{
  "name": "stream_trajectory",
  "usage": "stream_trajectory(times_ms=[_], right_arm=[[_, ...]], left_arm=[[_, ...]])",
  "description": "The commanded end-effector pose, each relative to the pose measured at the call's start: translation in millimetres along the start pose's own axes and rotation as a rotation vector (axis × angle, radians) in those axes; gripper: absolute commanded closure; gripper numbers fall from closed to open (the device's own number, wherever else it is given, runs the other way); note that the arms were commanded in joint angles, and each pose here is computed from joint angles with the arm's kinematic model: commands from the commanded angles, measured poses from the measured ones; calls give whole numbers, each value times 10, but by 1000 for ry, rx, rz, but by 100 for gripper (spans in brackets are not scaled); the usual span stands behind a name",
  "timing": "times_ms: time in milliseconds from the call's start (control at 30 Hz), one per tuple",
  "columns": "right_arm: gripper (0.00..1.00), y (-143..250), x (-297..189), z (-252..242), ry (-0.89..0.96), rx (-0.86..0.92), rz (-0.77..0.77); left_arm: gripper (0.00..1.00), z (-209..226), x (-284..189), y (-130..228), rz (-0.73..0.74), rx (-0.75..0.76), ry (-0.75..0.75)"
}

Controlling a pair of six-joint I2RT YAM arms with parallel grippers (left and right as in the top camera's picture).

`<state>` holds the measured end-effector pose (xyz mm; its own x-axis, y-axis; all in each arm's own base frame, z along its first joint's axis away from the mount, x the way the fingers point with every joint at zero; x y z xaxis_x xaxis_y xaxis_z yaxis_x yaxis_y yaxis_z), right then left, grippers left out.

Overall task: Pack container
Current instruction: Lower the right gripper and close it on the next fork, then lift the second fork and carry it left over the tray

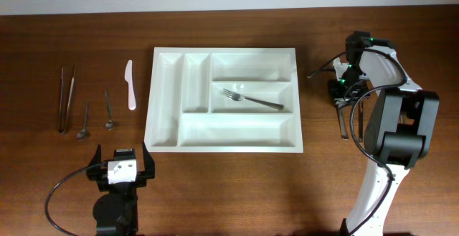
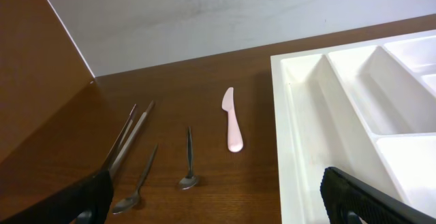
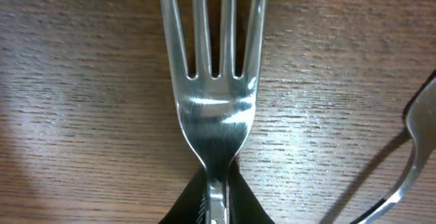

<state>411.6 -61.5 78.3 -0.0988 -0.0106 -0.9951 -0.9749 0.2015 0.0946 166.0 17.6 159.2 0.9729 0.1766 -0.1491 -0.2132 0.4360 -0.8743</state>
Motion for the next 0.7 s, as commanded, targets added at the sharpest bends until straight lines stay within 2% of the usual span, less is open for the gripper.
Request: stream_trajectory(times_ms=[0, 133, 267, 500, 667], right_arm=[[89, 52, 109, -19, 44, 1, 35], [90, 53, 109, -16, 43, -12, 36], [96, 60, 108, -16, 43, -26, 41], [96, 46, 80, -15, 42, -26, 36], [96, -52, -114, -14, 40, -24, -5]], left_arm=[[1, -18, -1, -1, -11, 8, 11], [1, -18, -1, -1, -11, 8, 11], [1, -18, -1, -1, -11, 8, 11], [1, -18, -1, -1, -11, 8, 11], [1, -18, -1, -1, -11, 8, 11]])
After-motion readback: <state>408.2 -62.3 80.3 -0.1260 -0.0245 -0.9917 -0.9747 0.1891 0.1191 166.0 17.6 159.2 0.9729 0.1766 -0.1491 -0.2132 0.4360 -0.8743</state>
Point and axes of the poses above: each gripper's point midway between its finger pads, its own x axis out along the fingers, its own z axis along the line the jaws close on, y = z × x, the point moved 8 cm from there along -x, back along the fingers, and after that the axes turned 14 degrees about x, right-handed, at the moved point
